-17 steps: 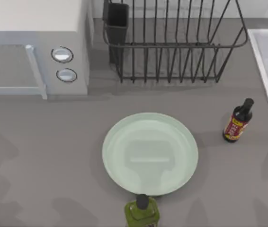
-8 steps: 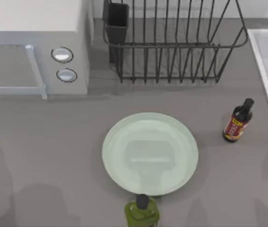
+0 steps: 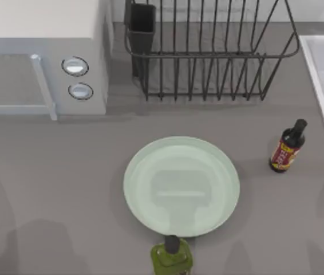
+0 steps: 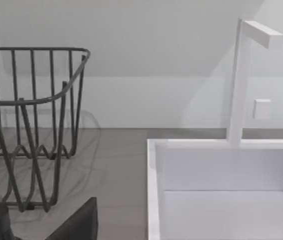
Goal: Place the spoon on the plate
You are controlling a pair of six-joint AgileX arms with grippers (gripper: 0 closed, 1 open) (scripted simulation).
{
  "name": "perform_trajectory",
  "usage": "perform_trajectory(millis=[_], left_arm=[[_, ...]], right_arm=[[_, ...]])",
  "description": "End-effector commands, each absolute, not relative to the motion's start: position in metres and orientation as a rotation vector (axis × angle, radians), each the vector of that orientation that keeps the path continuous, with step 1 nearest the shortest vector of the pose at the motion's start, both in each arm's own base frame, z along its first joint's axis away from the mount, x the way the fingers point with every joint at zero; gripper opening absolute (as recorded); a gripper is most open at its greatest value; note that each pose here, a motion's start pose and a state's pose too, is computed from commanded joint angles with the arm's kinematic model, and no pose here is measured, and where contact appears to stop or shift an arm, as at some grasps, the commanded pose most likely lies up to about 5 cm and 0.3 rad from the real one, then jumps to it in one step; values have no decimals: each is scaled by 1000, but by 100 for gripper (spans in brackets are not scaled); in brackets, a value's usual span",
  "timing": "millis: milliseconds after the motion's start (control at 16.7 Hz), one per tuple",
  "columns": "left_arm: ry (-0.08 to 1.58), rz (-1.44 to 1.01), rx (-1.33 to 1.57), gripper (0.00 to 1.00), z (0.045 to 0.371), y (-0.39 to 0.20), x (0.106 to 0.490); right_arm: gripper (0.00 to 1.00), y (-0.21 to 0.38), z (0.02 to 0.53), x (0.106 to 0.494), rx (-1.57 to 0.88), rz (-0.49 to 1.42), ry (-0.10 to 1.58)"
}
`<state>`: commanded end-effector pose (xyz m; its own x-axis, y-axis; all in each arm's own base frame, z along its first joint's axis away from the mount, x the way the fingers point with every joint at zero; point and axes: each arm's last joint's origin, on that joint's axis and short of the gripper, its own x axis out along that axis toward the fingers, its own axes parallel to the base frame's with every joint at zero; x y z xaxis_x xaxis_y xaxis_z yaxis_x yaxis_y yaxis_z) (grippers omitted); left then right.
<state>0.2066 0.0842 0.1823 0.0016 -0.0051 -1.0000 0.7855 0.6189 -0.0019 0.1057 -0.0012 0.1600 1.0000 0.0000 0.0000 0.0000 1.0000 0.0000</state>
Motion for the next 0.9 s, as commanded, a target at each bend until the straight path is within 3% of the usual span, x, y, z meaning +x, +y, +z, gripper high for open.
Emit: perform_trajectory(millis=[480, 840, 900], left_arm=[[1444, -701, 706, 100, 102, 85, 208], [1448, -706, 702, 100, 92, 84, 206], [1448, -706, 702, 92, 92, 84, 206]], right_arm=[[100, -1, 160, 106, 0, 0, 0], [100, -1, 160, 106, 0, 0, 0], [100, -1, 160, 106, 0, 0, 0]])
